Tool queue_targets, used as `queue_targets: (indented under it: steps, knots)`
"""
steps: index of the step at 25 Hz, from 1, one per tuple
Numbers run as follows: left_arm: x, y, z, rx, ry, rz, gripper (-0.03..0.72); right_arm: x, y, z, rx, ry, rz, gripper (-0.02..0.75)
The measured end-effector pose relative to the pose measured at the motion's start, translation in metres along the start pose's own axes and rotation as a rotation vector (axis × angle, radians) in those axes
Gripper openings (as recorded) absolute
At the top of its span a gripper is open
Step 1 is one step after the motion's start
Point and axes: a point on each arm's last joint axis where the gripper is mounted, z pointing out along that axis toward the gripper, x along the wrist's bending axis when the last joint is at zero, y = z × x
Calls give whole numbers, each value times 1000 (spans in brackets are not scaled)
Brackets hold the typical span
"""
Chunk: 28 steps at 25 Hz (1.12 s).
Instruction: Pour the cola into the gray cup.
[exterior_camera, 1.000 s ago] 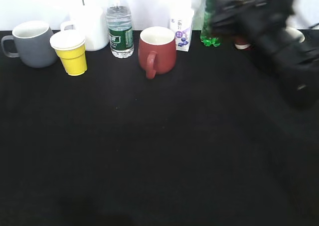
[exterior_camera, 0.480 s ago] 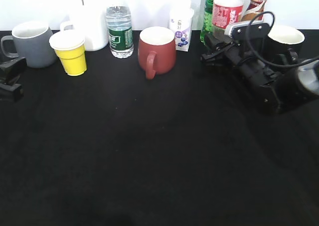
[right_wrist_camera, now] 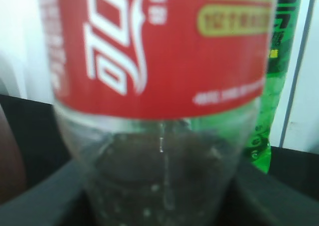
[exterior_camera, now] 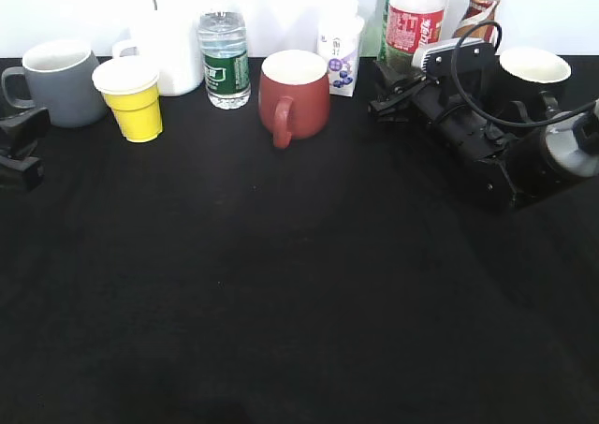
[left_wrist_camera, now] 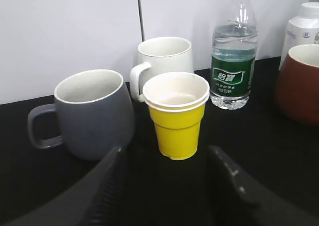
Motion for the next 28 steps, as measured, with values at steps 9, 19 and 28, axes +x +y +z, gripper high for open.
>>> queue_targets:
  steps: [9, 19, 28]
  knots:
    - [0, 0, 0, 0, 0, 0, 389, 0, 3, -9, 53, -8, 6, 608]
    - [-6, 18, 0, 113, -23, 11, 389, 6, 94, -72, 228, -31, -9, 605]
    - [-2, 78, -77, 1039, -6, -38, 389, 13, 205, -191, 1164, -150, 34, 586]
